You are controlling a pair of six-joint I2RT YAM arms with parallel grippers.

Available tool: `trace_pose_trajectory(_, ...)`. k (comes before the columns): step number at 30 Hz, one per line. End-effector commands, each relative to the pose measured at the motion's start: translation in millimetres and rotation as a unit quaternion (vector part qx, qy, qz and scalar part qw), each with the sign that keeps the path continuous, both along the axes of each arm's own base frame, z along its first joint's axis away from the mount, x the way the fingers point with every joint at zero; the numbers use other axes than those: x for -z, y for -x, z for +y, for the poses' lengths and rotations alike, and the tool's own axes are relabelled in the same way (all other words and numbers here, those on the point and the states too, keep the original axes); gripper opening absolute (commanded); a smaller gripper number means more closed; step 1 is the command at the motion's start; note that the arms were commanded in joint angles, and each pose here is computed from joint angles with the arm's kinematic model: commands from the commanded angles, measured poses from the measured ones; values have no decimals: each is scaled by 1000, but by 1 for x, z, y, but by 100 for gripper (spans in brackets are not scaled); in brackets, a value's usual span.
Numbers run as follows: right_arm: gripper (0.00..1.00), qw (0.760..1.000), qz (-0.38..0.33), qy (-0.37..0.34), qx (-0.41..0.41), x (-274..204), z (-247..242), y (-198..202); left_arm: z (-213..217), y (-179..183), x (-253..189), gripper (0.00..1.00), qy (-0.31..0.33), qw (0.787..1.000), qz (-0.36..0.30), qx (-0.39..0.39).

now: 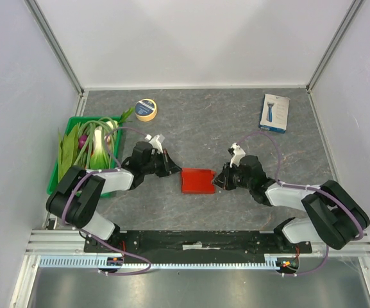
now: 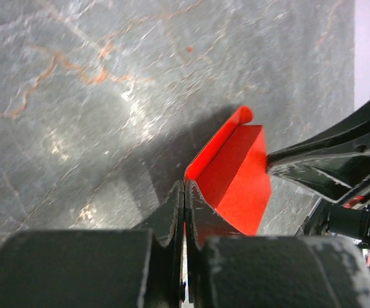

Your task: Fold the paper box

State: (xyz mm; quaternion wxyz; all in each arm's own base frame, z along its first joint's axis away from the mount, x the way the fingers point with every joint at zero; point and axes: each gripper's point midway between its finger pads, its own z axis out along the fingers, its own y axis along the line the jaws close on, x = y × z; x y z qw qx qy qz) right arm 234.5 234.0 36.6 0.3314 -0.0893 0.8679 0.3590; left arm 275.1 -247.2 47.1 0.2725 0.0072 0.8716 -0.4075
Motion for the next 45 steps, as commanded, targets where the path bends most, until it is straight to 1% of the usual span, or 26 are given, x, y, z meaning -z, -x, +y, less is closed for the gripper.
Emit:
trace_pose_trajectory(1,15,999,-12,36,-23,14,-5,14,-18,-9,-49,2,43,991,-114,46)
trace_pose_trajectory(6,24,998,-56,16,-39,-4,9,13,-25,-4,-61,2,57,986,-142,67)
trace_pose_trajectory(7,29,997,-62,11,-46,-7,11,15,-26,-2,-62,2,58,985,-144,72)
trace_pose_trajectory(9,34,996,-72,8,-49,-11,14,15,-29,-1,-63,2,61,984,-149,79)
trace_pose_trajectory(10,38,996,-73,8,-48,-11,14,15,-30,1,-64,2,65,983,-152,83)
trace_pose_trajectory(15,44,996,-73,18,-49,-10,15,13,-35,8,-72,2,85,976,-174,101)
trace_pose_trajectory(22,57,997,-53,28,-39,-6,19,17,-43,16,-87,2,121,972,-166,114)
trace_pose_trajectory(26,59,998,-51,25,-40,-10,23,19,-47,19,-94,2,132,971,-163,116)
trace_pose_trajectory(29,63,997,-54,21,-49,-14,28,19,-54,25,-99,2,141,969,-157,126)
trace_pose_trajectory(34,70,994,-83,18,-73,-18,35,16,-65,30,-104,2,141,968,-152,143)
trace_pose_trajectory(38,70,992,-96,11,-76,-22,41,10,-71,35,-100,3,141,970,-130,150)
trace_pose_trajectory(40,70,993,-95,9,-74,-23,43,8,-71,36,-99,7,142,971,-123,148)
trace_pose_trajectory(41,70,993,-96,7,-73,-23,43,7,-71,36,-98,18,143,971,-120,148)
trace_pose_trajectory(43,70,993,-93,7,-71,-22,43,8,-72,38,-97,28,144,971,-117,150)
trace_pose_trajectory(44,70,993,-94,5,-69,-21,43,7,-72,39,-98,38,144,971,-117,150)
trace_pose_trajectory(45,70,993,-92,5,-70,-20,43,8,-71,40,-96,46,142,972,-117,150)
